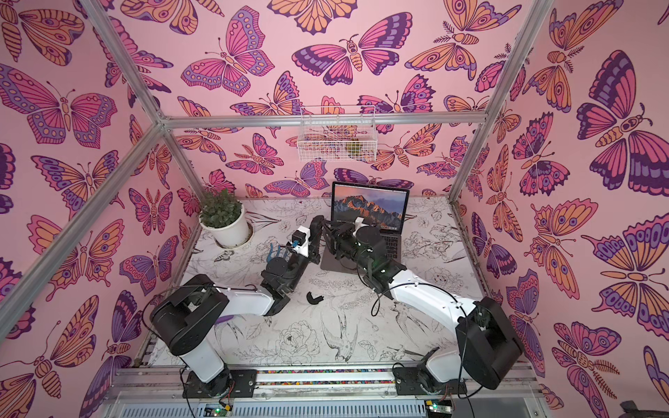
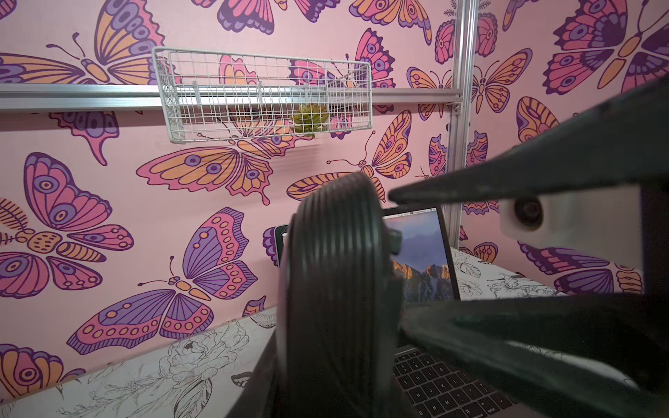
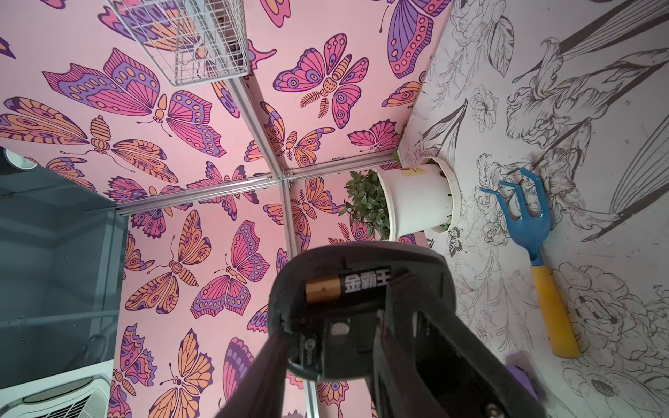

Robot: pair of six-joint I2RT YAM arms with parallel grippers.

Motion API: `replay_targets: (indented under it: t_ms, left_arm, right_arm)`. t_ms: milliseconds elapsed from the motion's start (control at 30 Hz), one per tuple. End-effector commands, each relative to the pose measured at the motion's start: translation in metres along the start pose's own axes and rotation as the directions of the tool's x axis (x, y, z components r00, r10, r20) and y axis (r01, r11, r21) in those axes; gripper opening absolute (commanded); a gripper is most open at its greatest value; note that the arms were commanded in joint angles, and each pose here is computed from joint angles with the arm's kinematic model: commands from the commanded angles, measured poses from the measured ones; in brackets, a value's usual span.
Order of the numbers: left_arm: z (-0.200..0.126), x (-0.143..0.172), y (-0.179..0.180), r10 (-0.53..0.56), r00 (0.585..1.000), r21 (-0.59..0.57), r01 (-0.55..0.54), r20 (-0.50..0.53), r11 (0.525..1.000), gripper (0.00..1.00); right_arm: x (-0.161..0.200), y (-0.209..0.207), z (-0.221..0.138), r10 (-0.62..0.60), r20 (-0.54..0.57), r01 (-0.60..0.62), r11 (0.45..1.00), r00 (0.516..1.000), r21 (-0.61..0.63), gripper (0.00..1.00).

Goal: Insert the wireless mouse receiver into the laptop
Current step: Take out the USB plug from the mouse.

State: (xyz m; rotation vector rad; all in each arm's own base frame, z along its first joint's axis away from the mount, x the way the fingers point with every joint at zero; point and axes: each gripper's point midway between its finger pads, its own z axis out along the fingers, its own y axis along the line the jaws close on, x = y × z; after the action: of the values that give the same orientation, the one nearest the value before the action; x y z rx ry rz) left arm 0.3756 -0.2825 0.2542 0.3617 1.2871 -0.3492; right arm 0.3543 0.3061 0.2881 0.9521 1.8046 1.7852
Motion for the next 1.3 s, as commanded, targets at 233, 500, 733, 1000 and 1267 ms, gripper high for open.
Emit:
replay_targets:
  t_ms: [233, 500, 733, 1000, 1267]
  left_arm:
    - [-0.001, -0.028, -0.006, -0.010, 0.996, 0.034, 0.007, 0.088, 0.999, 0.00]
    - [0.001, -0.032, -0.010, -0.010, 0.995, 0.056, 0.005, 0.100, 0.998, 0.00]
    - [0.004, -0.032, -0.011, -0.023, 0.995, 0.062, 0.017, 0.101, 0.998, 0.00]
    - [0.006, -0.031, -0.013, -0.033, 0.994, 0.066, 0.026, 0.101, 0.997, 0.00]
    - [0.008, -0.029, -0.011, -0.046, 0.995, 0.073, 0.040, 0.093, 0.997, 0.00]
  right_arm:
    - [0.008, 0.023, 0.012, -0.010, -0.034, 0.008, 0.997, 0.999, -0.074, 0.34]
    - [0.008, 0.007, 0.010, -0.037, -0.040, 0.036, 0.999, 0.999, -0.013, 0.29]
    - [0.010, 0.002, 0.008, -0.076, -0.044, 0.077, 0.997, 0.996, 0.014, 0.27]
    - [0.012, -0.002, 0.009, -0.094, -0.051, 0.096, 0.995, 0.994, 0.034, 0.26]
    - [0.016, -0.006, 0.011, -0.126, -0.070, 0.131, 0.989, 0.989, 0.063, 0.24]
